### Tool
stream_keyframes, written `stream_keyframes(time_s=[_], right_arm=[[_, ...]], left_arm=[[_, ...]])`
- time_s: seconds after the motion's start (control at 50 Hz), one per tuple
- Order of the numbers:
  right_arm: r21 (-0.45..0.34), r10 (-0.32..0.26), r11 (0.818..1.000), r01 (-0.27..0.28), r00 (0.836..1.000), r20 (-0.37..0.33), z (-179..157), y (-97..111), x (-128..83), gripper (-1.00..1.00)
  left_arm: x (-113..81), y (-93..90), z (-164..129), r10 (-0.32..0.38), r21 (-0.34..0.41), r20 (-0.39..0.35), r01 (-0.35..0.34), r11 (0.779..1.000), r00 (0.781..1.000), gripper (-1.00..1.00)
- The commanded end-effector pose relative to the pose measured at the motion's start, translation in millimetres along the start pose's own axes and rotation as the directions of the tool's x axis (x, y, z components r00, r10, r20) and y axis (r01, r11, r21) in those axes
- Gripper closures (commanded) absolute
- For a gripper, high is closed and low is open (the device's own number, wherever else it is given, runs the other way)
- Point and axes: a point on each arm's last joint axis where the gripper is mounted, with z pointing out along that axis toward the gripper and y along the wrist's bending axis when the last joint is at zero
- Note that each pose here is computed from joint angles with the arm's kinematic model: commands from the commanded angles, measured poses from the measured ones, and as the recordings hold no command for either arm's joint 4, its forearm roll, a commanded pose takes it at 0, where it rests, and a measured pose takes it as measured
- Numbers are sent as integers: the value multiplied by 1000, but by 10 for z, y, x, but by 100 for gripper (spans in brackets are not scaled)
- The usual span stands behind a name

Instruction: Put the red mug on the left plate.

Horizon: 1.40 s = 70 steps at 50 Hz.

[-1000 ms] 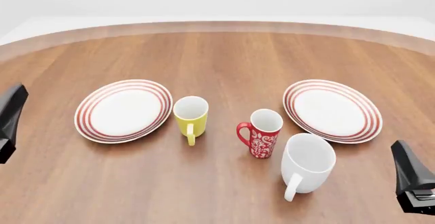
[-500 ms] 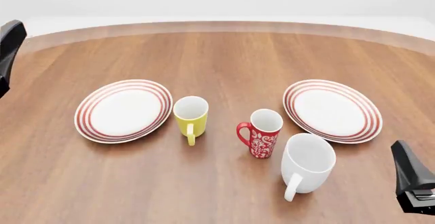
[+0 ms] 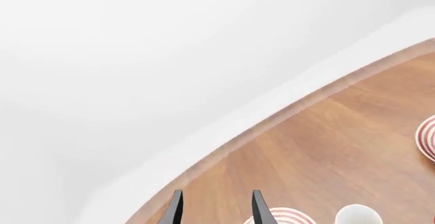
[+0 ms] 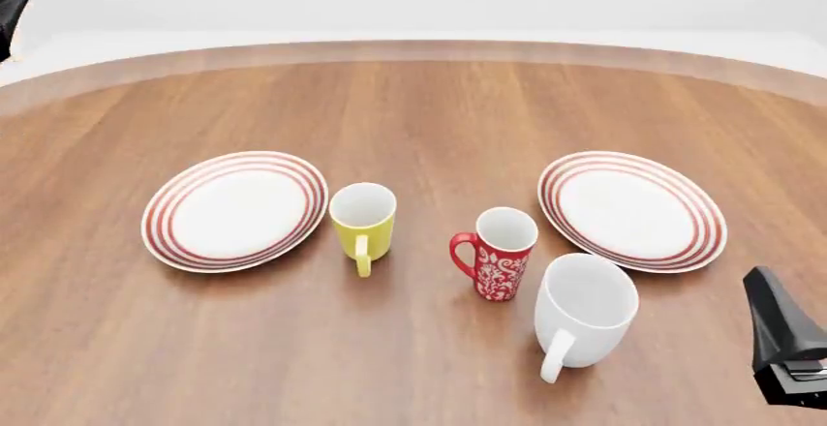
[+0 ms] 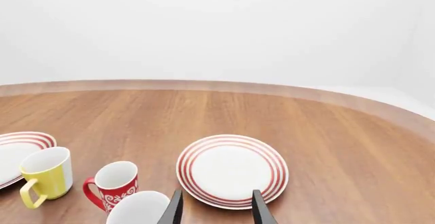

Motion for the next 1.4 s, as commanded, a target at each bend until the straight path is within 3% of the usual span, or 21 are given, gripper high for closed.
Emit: stream_keyframes(time_s=[0.02, 0.38, 0.58, 0.66, 0.88, 1.04, 1.14, 1.2, 1.4], right_arm=[[0, 0, 1000, 0, 1000, 0, 0, 0, 0, -100], [0, 0, 1000, 0, 1000, 0, 0, 0, 0, -100], [0, 0, 1000, 0, 1000, 0, 0, 0, 0, -100], [0, 0, 1000, 0, 1000, 0, 0, 0, 0, -100], [0, 0, 1000, 0, 1000, 0, 1, 0, 1, -100], [0, 0, 1000, 0, 1000, 0, 1, 0, 1, -100], [0, 0, 1000, 0, 1000, 0, 1, 0, 1, -100], [0, 0, 1000, 0, 1000, 0, 1, 0, 0, -100], [0, 0, 1000, 0, 1000, 0, 1, 0, 0, -100]], left_arm=[[-293, 138, -7, 60, 6, 16, -60, 998, 998, -100], [-565, 240, 272, 119, 48, -4, -118, 992, 993, -100], [-704, 219, 488, 125, 120, -31, -121, 985, 992, -100], [-676, 162, 676, 144, 147, -47, -136, 980, 989, -100], [-759, 43, 1080, 136, 229, -88, -112, 967, 987, -100], [-929, -90, 1273, 68, 304, -122, -28, 952, 990, -100], [-1027, -121, 1371, 59, 325, -126, -15, 945, 990, -100], [-1094, -110, 1496, -9, 315, -151, 56, 947, 988, -100], [-1103, -157, 1675, 12, 334, -180, 50, 941, 984, -100]])
